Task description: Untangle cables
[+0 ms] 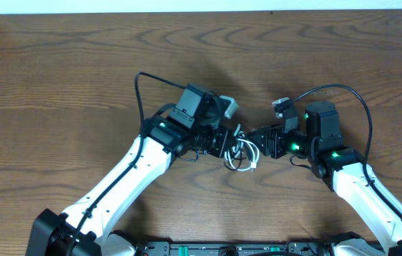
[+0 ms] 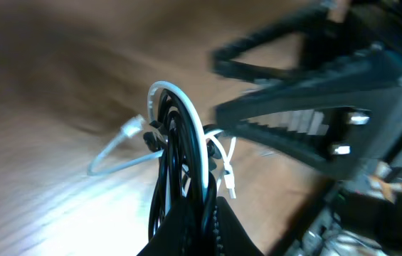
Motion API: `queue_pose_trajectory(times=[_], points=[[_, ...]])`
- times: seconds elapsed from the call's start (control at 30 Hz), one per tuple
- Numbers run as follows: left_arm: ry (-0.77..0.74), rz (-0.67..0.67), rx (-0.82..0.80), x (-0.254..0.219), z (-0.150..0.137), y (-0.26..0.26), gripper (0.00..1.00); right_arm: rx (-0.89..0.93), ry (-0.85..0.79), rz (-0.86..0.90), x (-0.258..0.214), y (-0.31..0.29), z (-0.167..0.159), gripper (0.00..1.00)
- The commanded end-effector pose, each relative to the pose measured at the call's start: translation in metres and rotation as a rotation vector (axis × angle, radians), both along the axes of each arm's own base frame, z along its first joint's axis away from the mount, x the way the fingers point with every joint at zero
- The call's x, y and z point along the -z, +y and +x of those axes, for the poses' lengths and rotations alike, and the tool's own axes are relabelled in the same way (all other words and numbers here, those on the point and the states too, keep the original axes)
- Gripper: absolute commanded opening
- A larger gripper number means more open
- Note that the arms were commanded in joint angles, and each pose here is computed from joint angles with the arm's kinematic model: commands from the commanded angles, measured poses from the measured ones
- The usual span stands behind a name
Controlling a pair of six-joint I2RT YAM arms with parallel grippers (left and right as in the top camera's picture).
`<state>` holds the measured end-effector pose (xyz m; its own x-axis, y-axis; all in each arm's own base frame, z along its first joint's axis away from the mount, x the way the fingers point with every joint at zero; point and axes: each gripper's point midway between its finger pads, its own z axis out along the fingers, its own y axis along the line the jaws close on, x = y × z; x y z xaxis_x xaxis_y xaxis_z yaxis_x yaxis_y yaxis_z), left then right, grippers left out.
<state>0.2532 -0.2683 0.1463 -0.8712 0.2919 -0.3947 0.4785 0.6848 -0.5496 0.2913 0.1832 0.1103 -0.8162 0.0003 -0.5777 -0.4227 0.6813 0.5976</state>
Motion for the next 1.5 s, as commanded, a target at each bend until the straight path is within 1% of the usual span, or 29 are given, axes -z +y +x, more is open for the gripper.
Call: queue_pose_trajectory(times=[0.0, 0.13, 0.2, 0.23, 0.27, 0.3, 0.33, 0.47, 0.5, 0.63, 0.67, 0.7, 0.77, 0.87, 0.93, 0.97, 1.07, 1.17, 1.23, 1.27, 1.3, 1.33, 1.4, 1.47], points=[[0.037, -0.082, 0.096, -0.005, -0.018, -0.015, 0.07, -0.073, -0.002, 0.068, -0.012, 0.011, -0.007, 0.52], [0.027, -0.148, 0.134, -0.015, -0.019, -0.024, 0.07, -0.104, 0.021, 0.093, -0.014, 0.015, -0.014, 0.47], [0.013, -0.155, 0.134, -0.017, -0.017, -0.026, 0.07, -0.128, 0.030, 0.112, -0.016, 0.019, -0.019, 0.38], [0.007, -0.158, 0.135, -0.018, -0.016, -0.026, 0.08, -0.135, 0.032, 0.116, -0.016, 0.020, -0.020, 0.31], [0.003, -0.161, 0.135, -0.019, -0.016, -0.027, 0.08, -0.146, 0.033, 0.120, -0.017, 0.022, -0.022, 0.27], [-0.003, -0.165, 0.136, -0.019, -0.015, -0.027, 0.07, -0.158, 0.034, 0.122, -0.017, 0.025, -0.025, 0.26], [-0.001, -0.167, 0.138, -0.020, -0.015, -0.028, 0.07, -0.167, 0.035, 0.122, -0.017, 0.028, -0.027, 0.27], [0.024, -0.207, 0.169, -0.025, -0.022, -0.032, 0.08, -0.197, 0.029, 0.118, -0.017, 0.035, -0.032, 0.39], [0.035, -0.223, 0.182, -0.027, -0.025, -0.033, 0.07, -0.205, -0.004, 0.087, -0.014, 0.035, -0.031, 0.38], [0.060, -0.262, 0.213, -0.033, -0.032, -0.036, 0.08, -0.071, -0.018, -0.055, 0.005, 0.015, -0.012, 0.23], [0.066, -0.270, 0.220, -0.034, -0.034, -0.037, 0.07, -0.019, -0.011, -0.097, 0.010, 0.007, -0.006, 0.08], [0.067, -0.271, 0.220, -0.034, -0.034, -0.037, 0.07, 0.062, 0.014, -0.146, 0.018, -0.004, 0.000, 0.01], [0.063, -0.264, 0.221, -0.033, -0.034, -0.036, 0.08, 0.216, 0.076, -0.219, 0.031, -0.026, 0.006, 0.01], [0.044, -0.206, 0.188, -0.024, -0.028, -0.030, 0.07, 0.397, 0.152, -0.326, 0.048, -0.057, 0.007, 0.01], [0.026, -0.119, 0.134, -0.011, -0.020, -0.020, 0.07, 0.465, 0.186, -0.384, 0.055, -0.072, 0.003, 0.01], [0.012, -0.053, 0.094, -0.001, -0.015, -0.012, 0.07, 0.489, 0.202, -0.410, 0.059, -0.078, 0.000, 0.01], [-0.045, 0.165, -0.033, 0.023, 0.004, 0.022, 0.08, 0.503, 0.232, -0.447, 0.064, -0.085, -0.008, 0.01], [-0.074, 0.314, -0.154, 0.035, 0.017, 0.049, 0.08, 0.483, 0.243, -0.428, 0.064, -0.080, -0.010, 0.01], [-0.067, 0.309, -0.157, 0.035, 0.016, 0.048, 0.09, 0.400, 0.251, -0.360, 0.061, -0.063, -0.012, 0.01], [-0.060, 0.297, -0.149, 0.034, 0.014, 0.046, 0.16, 0.369, 0.248, -0.337, 0.059, -0.057, -0.013, 0.01], [-0.053, 0.284, -0.141, 0.033, 0.013, 0.044, 0.17, 0.346, 0.245, -0.313, 0.056, -0.051, -0.013, 0.01], [-0.048, 0.276, -0.136, 0.033, 0.012, 0.042, 0.22, 0.336, 0.244, -0.298, 0.055, -0.048, -0.013, 0.01], [-0.043, 0.274, -0.143, 0.033, 0.012, 0.042, 0.23, 0.325, 0.240, -0.279, 0.053, -0.045, -0.012, 0.01], [-0.036, 0.271, -0.154, 0.033, 0.012, 0.042, 0.28, 0.319, 0.235, -0.268, 0.051, -0.043, -0.011, 0.01]])
